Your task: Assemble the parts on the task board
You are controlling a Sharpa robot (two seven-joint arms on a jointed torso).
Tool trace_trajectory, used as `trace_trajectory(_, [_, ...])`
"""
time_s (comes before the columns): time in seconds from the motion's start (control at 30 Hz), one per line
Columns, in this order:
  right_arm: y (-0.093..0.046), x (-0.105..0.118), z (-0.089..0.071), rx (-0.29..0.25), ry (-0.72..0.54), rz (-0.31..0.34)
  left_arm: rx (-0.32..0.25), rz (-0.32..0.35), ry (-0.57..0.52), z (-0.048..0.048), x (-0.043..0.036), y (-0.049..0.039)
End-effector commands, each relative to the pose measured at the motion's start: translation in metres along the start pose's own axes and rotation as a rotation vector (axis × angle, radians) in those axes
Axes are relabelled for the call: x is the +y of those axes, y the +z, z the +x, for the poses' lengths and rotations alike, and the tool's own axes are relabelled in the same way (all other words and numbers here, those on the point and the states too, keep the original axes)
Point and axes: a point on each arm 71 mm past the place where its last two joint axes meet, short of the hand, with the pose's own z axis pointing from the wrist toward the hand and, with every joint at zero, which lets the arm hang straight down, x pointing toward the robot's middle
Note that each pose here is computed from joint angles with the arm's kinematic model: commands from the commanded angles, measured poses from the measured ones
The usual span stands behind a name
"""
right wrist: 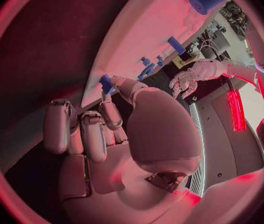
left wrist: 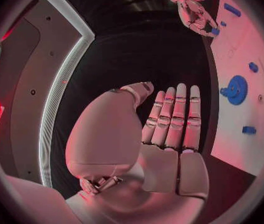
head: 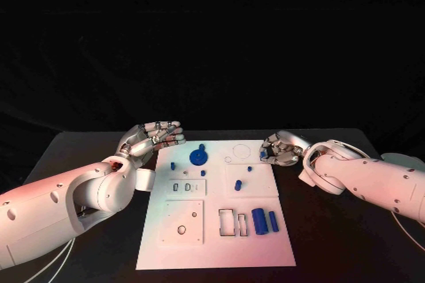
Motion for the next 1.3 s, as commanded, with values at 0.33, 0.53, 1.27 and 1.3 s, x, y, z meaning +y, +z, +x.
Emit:
trace_trajectory(0.33, [0.001,-0.001,0.006,0.017,-0.027,0.006,0.016,0.005,-0.01,0.0019,-0.001,0.0])
trace_trajectory(0.53, [0.001,0.0,0.006,0.008,-0.028,0.001,0.016,0.004,-0.01,0.0016,-0.0011,-0.0001])
trace_trajectory(1.27, [-0.005,0.041,0.012,-0.02,0.036,-0.037,0.014,0.004,-0.009,0.0015,-0.0007,0.0004])
trace_trajectory(1.3, [-0.005,0.045,0.012,-0.018,0.038,-0.035,0.014,0.004,-0.009,0.0015,-0.0007,0.0004])
